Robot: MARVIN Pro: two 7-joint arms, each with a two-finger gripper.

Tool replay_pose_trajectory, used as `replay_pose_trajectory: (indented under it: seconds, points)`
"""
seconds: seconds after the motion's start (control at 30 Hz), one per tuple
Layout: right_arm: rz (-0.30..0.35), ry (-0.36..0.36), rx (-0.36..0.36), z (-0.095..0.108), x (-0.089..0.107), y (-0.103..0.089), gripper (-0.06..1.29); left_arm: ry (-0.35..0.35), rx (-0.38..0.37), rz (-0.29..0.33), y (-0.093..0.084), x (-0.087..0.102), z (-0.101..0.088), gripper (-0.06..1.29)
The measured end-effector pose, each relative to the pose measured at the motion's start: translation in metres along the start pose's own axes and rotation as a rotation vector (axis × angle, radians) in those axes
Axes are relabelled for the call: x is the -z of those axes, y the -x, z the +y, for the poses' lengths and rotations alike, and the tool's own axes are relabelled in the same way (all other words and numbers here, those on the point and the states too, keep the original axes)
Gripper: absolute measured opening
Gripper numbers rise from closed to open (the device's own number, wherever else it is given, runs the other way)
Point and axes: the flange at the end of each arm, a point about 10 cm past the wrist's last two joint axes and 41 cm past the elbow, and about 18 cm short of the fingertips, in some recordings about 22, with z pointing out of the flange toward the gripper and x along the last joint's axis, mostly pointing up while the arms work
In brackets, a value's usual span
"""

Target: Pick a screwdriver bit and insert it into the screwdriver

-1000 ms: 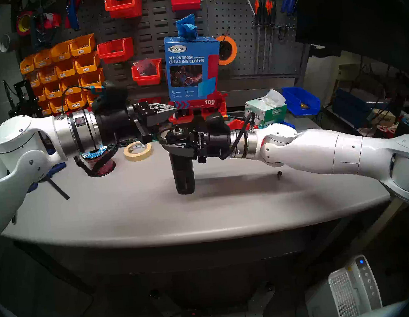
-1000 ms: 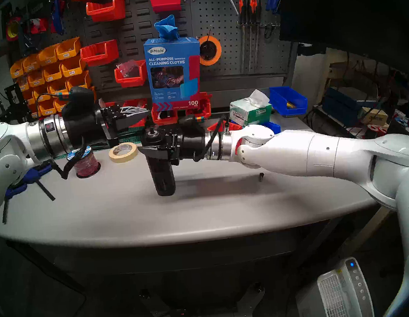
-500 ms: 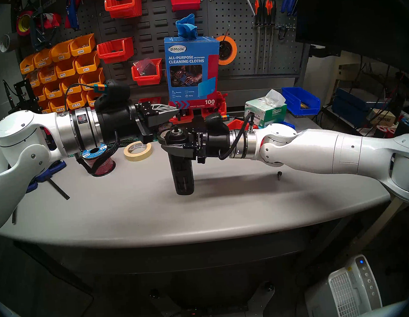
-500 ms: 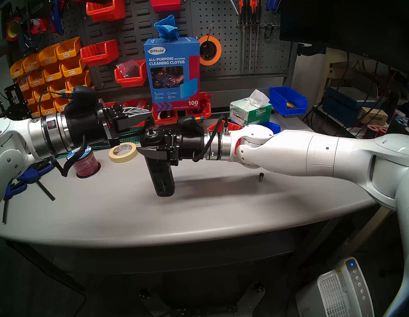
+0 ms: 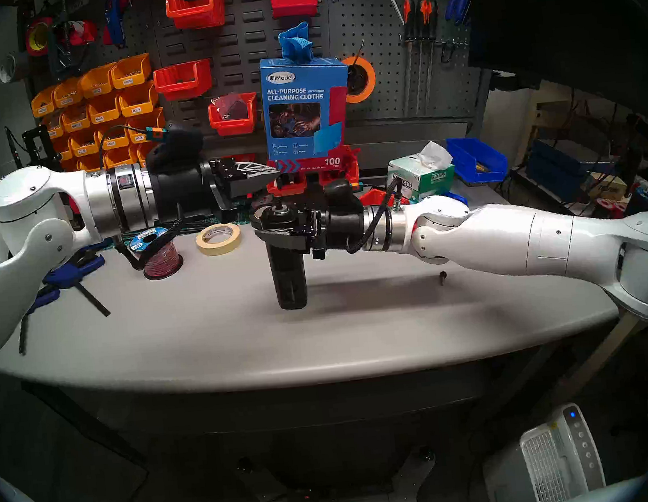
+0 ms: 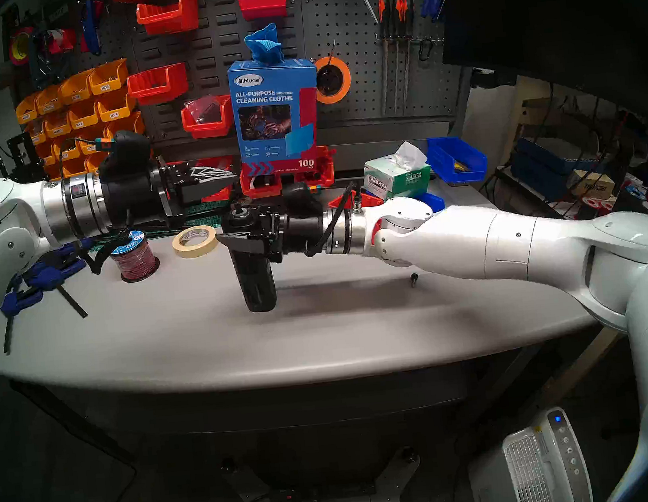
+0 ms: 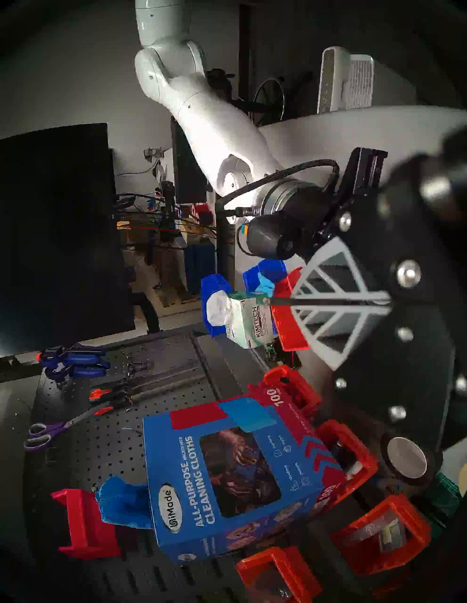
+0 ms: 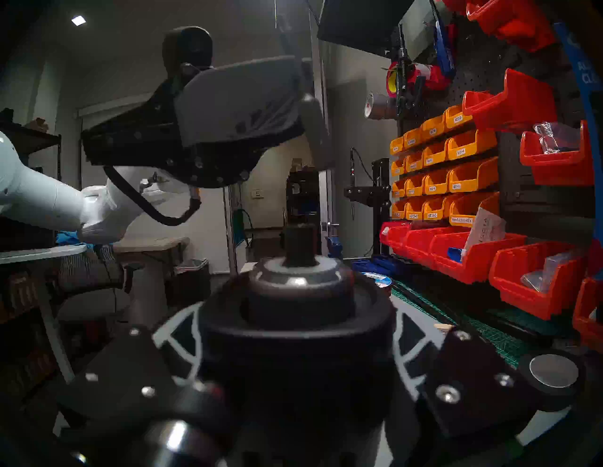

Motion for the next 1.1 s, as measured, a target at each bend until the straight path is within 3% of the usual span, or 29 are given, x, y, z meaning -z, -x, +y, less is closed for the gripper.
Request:
replay_pose_trajectory:
  seconds: [0.7, 1.1]
  points:
    - [0.000, -0.007, -0.001, -0.0003, -0.0015, 0.0003, 0.65, 0.030, -0.031, -0.032, -0.0081, 0.0054, 0.0044, -0.02]
    - [0.001, -0.008, -0.002, -0.0005, -0.0018, 0.0005, 0.65, 0.012, -0.022, -0.049, -0.0006, 0.0071, 0.0040, -0.02]
